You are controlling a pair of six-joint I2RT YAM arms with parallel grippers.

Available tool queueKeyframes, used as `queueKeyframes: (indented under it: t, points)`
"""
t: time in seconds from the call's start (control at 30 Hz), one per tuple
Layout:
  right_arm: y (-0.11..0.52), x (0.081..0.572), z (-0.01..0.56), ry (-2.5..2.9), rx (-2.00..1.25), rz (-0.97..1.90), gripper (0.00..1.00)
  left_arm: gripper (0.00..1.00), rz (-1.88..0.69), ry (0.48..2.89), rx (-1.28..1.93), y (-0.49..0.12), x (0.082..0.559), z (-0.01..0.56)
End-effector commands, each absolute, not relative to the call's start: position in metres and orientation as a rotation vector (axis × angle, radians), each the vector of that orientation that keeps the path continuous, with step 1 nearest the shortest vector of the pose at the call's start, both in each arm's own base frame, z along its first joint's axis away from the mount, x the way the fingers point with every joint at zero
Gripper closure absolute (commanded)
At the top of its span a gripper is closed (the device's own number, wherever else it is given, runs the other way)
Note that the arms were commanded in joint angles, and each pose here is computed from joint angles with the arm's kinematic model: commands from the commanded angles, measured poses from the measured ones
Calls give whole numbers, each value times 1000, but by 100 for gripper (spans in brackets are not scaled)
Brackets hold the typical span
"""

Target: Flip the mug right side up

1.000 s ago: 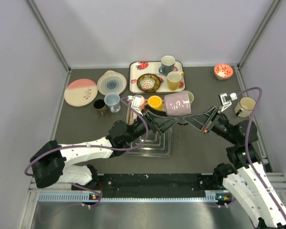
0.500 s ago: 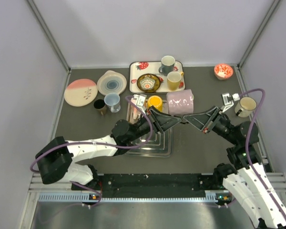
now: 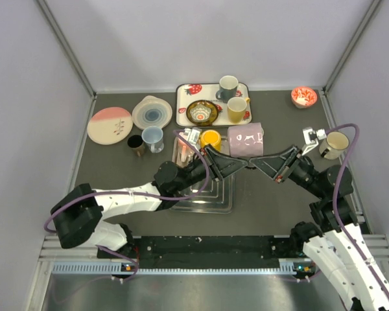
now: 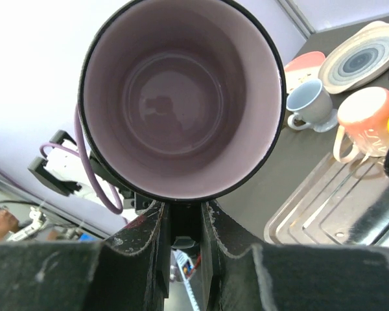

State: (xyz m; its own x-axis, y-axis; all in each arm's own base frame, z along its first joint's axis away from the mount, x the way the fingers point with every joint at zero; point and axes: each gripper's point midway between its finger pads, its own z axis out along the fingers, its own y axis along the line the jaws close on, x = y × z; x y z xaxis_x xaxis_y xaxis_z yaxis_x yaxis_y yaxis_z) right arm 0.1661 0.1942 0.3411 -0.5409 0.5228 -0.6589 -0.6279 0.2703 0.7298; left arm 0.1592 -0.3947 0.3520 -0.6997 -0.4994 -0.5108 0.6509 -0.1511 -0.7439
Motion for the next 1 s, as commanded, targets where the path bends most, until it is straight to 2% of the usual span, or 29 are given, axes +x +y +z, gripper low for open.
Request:
queueKeyframes:
  t: [0.0,0.07,0.1,0.27,0.43,0.57,0.77,0.87,0.97]
  points:
    - [198,155,332,1602,-210,1421,100,84,-2051,1027,213,-374,140,431]
    - [197,154,331,1600,-227,1407,100,93,-2056,1021,208,-373,140,432]
    - [197,153,332,1592,-238,1400,100,100,-2061,1023,196,-373,142,432]
    - [195,150,321,1627,-277,1349,100,100,-2062,1080,182,-377,146,428]
    - [193,149,317,1652,-288,1312,100,100,-1851,1261,284,-389,156,408]
    - [193,149,320,1651,-289,1310,96,100,-1751,1259,308,-379,158,399]
    - [194,150,327,1647,-296,1323,78,100,-1665,1281,295,-369,163,386]
    - [195,148,331,1646,-306,1327,62,100,-1603,1285,285,-361,167,385]
    - [195,147,335,1641,-314,1329,56,100,-1539,1302,291,-354,170,380]
